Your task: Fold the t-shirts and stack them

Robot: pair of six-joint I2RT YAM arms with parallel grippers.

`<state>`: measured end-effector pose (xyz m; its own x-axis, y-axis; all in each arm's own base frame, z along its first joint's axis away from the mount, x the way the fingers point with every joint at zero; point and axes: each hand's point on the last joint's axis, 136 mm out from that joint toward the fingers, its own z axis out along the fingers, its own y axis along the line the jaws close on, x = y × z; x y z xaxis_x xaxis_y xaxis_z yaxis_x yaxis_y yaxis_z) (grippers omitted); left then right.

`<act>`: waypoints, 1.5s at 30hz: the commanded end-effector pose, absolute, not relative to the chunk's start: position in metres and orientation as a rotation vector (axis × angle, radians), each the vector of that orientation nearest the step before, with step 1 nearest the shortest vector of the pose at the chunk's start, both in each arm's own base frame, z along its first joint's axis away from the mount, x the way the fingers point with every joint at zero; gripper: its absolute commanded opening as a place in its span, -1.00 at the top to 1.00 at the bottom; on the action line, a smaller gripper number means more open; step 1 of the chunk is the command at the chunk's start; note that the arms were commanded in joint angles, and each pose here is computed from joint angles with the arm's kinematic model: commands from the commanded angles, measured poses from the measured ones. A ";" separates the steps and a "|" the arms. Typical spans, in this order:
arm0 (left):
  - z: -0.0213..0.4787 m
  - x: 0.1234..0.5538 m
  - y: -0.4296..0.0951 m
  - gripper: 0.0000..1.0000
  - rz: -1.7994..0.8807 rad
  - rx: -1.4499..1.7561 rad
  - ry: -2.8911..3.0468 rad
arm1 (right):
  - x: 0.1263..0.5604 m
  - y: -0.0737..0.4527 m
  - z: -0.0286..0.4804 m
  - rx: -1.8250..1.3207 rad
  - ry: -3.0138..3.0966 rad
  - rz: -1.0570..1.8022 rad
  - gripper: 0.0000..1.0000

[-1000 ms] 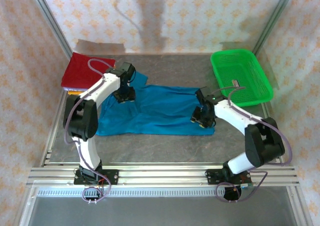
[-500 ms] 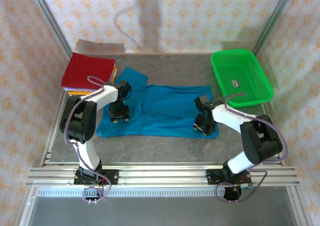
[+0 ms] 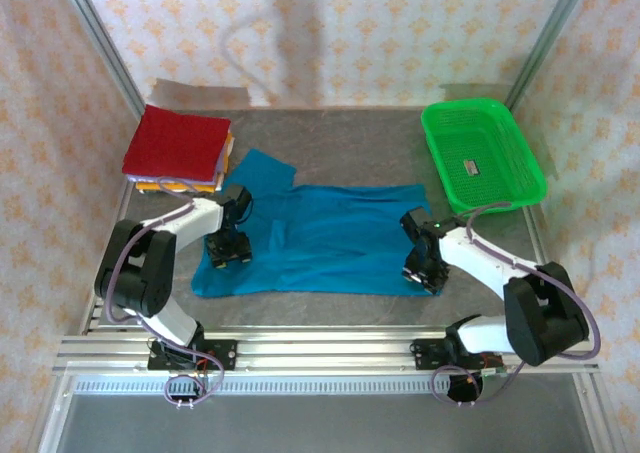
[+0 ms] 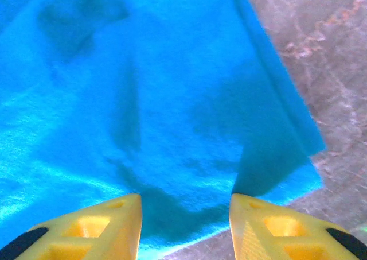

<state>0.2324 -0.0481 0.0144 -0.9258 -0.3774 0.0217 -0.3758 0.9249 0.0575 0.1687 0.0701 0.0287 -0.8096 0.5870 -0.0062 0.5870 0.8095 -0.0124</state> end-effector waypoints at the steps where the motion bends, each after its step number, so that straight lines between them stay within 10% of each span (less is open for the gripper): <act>1: 0.002 0.209 -0.034 -0.06 -0.195 0.683 -2.993 | 0.158 0.057 0.032 1.002 2.973 -0.106 0.10; 12: 0.074 0.283 -0.086 -0.14 0.200 0.661 -3.190 | 0.198 0.103 0.072 0.900 2.903 0.286 0.09; 23: 0.059 0.331 -0.137 -0.03 -0.147 0.197 -3.261 | 0.199 0.109 0.041 0.931 2.943 0.298 0.10; 26: 0.047 0.335 -0.139 0.14 -0.244 0.118 -3.223 | 0.195 0.106 0.031 0.945 2.962 0.263 0.10; 31: 0.048 0.345 -0.129 1.00 -0.389 0.071 -3.221 | 0.186 0.100 0.015 0.995 2.977 0.210 0.11; 33: 0.053 0.350 -0.131 0.94 -0.352 0.093 -3.257 | 0.183 0.097 0.011 1.002 2.986 0.185 0.11; 37: 0.070 0.353 -0.136 0.15 -0.256 0.099 -3.290 | 0.182 0.097 0.008 0.998 2.995 0.182 0.11; 45: 0.093 0.361 -0.085 0.16 -0.144 0.264 -3.294 | 0.184 0.099 0.008 0.975 3.013 0.180 0.11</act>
<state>0.3607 -0.1102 0.0863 -0.9736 -0.1224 -0.1927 -0.1384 0.9878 0.0720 0.1864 0.1031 0.0161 -0.8094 0.5835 0.0667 0.5869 0.7992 0.1300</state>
